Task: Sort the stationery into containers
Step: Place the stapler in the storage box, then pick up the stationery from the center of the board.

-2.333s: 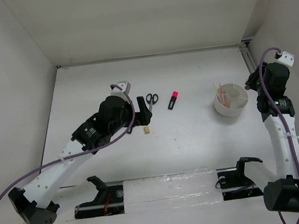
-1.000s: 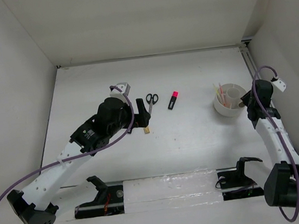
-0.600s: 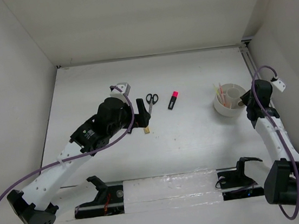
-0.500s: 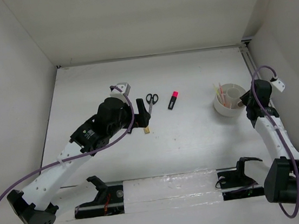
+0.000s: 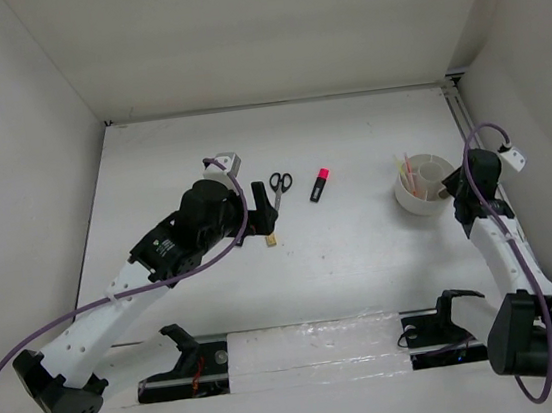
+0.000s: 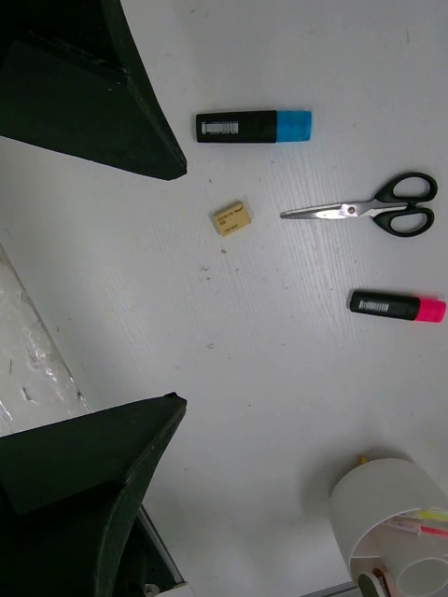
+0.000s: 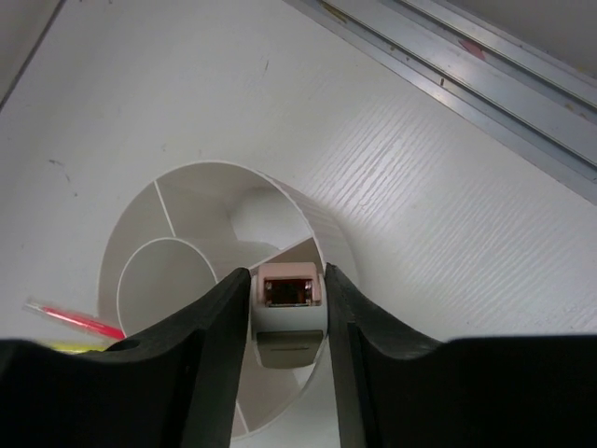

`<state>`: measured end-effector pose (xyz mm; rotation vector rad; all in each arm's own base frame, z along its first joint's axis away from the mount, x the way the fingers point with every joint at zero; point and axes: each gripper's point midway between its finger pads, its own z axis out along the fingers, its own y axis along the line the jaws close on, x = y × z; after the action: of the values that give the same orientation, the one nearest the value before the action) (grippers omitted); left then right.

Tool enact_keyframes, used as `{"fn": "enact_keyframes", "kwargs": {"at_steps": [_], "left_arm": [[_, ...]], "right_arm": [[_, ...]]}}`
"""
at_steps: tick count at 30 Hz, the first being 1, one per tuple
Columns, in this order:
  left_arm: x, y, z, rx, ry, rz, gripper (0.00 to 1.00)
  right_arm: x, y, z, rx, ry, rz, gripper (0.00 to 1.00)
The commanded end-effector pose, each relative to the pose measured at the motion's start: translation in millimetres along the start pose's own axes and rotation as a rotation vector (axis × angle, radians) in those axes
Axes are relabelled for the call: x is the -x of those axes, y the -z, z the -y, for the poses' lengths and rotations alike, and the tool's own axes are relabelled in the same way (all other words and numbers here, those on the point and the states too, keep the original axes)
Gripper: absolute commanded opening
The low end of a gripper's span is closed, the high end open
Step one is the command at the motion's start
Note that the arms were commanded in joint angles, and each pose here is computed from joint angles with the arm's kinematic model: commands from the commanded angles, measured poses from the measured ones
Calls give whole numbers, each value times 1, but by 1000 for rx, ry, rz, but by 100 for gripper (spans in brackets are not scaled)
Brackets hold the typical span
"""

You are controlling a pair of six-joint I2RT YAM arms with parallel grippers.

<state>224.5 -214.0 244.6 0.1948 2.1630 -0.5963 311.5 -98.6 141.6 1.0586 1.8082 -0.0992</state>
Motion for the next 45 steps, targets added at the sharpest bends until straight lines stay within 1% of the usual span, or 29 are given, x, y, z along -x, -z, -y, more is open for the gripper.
{"fn": "enact_keyframes", "kwargs": {"at_steps": [1, 2, 3, 4, 5, 6, 7, 9, 12, 15, 17, 19, 20, 21, 22, 23, 24, 26, 28, 29, 30, 31, 33, 34, 36, 37, 39, 41, 45], "left_arm": [[-4, 1, -2, -5, -14, 0, 100], [-4, 1, -2, -5, -14, 0, 100], [-4, 1, -2, -5, -14, 0, 100], [-4, 1, -2, -5, -14, 0, 100], [-4, 1, -2, -5, -14, 0, 100], [-4, 1, -2, -5, -14, 0, 100], [-4, 1, -2, -5, -14, 0, 100], [-5, -1, -3, -1, -16, -8, 100], [-5, -2, -4, 7, -7, -3, 100], [-3, -5, -10, 55, 18, 0, 100], [-7, -8, -16, 91, 29, -12, 100], [-5, -14, -22, 151, 58, -14, 100], [-10, -16, -26, 176, 63, -31, 100], [-7, -19, -27, 185, 76, -31, 100], [-11, -25, -28, 201, 78, -55, 100], [-16, -28, -29, 215, 89, -74, 100], [-19, -31, -30, 222, 96, -83, 100], [-26, -40, -32, 243, 102, -112, 100], [-33, -48, -36, 276, 127, -132, 100], [-36, -52, -36, 285, 136, -141, 100], [-42, -55, -39, 298, 144, -156, 100], [-42, -57, -40, 319, 178, -147, 100], [-42, -57, -51, 383, 218, -114, 100], [-39, -56, -57, 425, 250, -87, 100], [-42, -58, -58, 433, 247, -95, 100], [-40, -62, -53, 412, 240, -102, 100], [-43, -73, -44, 389, 231, -152, 98], [-50, -79, -47, 412, 220, -182, 98], [-71, -97, -52, 454, 223, -242, 91]], "right_arm": [[20, 6, -7, 35, -21, 80, 45], [20, 6, -7, 35, -21, 80, 50], [23, 9, -9, 43, -26, 90, 60], [22, 9, -10, 53, -15, 83, 66], [24, 12, -13, 68, -15, 89, 69], [24, 12, -14, 68, -15, 89, 81], [25, 16, -17, 83, -7, 96, 84], [30, 18, -19, 95, -15, 112, 86], [33, 27, -24, 135, -22, 115, 87], [36, 47, -42, 232, 6, 131, 88], [40, 69, -66, 329, 35, 151, 88], [35, 80, -75, 355, 94, 148, 88], [28, 93, -89, 411, 127, 137, 88], [31, 102, -98, 436, 139, 143, 88], [23, 104, -102, 436, 187, 120, 88], [15, 113, -113, 474, 224, 99, 88], [15, 119, -122, 487, 246, 90, 88], [8, 127, -124, 487, 294, 65, 87], [1, 140, -137, 546, 350, 60, 87], [-4, 145, -141, 577, 373, 47, 84], [-18, 157, -151, 657, 403, 4, 82], [-27, 161, -160, 689, 424, -31, 79], [-49, 169, -169, 735, 469, -93, 78], [-72, 178, -176, 755, 492, -134, 78], [-90, 185, -176, 743, 525, -151, 78], [-94, 187, -174, 711, 535, -131, 78], [-99, 184, -171, 692, 536, -136, 78], [-96, 187, -171, 698, 518, -134, 78], [-86, 195, -170, 716, 494, -112, 78]]}}
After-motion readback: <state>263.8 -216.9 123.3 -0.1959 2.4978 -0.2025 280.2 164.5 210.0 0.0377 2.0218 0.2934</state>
